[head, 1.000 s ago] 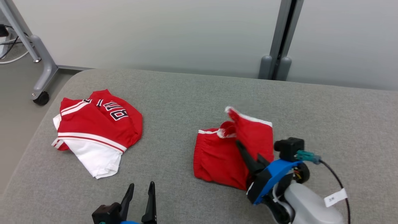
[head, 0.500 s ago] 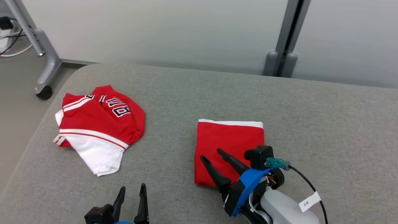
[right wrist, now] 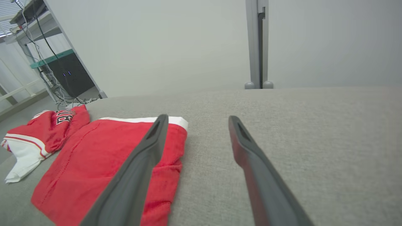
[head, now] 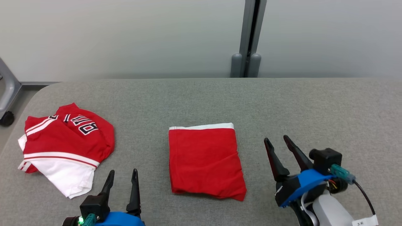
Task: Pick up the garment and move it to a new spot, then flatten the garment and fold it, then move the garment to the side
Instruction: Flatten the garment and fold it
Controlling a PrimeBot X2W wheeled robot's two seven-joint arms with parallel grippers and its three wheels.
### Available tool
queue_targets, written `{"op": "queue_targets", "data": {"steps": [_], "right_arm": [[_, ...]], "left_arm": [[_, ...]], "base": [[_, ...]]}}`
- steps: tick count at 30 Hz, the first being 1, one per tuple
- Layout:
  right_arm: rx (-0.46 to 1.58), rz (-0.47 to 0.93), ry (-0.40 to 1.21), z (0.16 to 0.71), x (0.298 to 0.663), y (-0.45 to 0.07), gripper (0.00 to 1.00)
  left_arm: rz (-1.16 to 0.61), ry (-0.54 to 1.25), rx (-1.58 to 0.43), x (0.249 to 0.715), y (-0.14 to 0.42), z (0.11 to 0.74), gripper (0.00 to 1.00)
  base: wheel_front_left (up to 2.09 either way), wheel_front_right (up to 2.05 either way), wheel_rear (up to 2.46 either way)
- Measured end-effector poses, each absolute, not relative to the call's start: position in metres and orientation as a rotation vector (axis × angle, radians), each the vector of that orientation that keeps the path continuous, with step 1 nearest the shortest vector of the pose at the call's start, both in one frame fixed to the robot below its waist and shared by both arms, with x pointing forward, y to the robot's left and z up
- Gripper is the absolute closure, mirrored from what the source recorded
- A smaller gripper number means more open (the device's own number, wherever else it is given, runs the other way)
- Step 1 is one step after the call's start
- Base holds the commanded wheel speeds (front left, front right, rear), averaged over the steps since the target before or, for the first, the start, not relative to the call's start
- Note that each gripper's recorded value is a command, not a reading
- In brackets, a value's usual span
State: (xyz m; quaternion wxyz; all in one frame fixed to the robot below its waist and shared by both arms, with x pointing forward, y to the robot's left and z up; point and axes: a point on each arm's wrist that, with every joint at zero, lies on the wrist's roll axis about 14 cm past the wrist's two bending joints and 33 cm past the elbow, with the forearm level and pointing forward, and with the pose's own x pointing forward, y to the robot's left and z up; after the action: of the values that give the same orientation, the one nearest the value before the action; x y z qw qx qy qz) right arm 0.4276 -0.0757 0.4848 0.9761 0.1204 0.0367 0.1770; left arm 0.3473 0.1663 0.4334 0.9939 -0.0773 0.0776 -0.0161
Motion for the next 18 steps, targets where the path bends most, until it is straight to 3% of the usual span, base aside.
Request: {"op": "queue_targets", "data": {"steps": [8, 18], "right_arm": [[0.182, 0.213, 0.115, 0.456, 0.393, -0.122, 0.00], [0.184, 0.178, 0.164, 0.437, 0.370, -0.132, 0.00]], "left_arm": [[-0.097, 0.180, -0.107, 0.337, 0.146, 0.426, 0.00], [-0.126, 0.184, -0.090, 0.329, 0.130, 0.426, 0.00]], "base": [[0.00, 0.00, 0.00], [0.00, 0.00, 0.00]]}}
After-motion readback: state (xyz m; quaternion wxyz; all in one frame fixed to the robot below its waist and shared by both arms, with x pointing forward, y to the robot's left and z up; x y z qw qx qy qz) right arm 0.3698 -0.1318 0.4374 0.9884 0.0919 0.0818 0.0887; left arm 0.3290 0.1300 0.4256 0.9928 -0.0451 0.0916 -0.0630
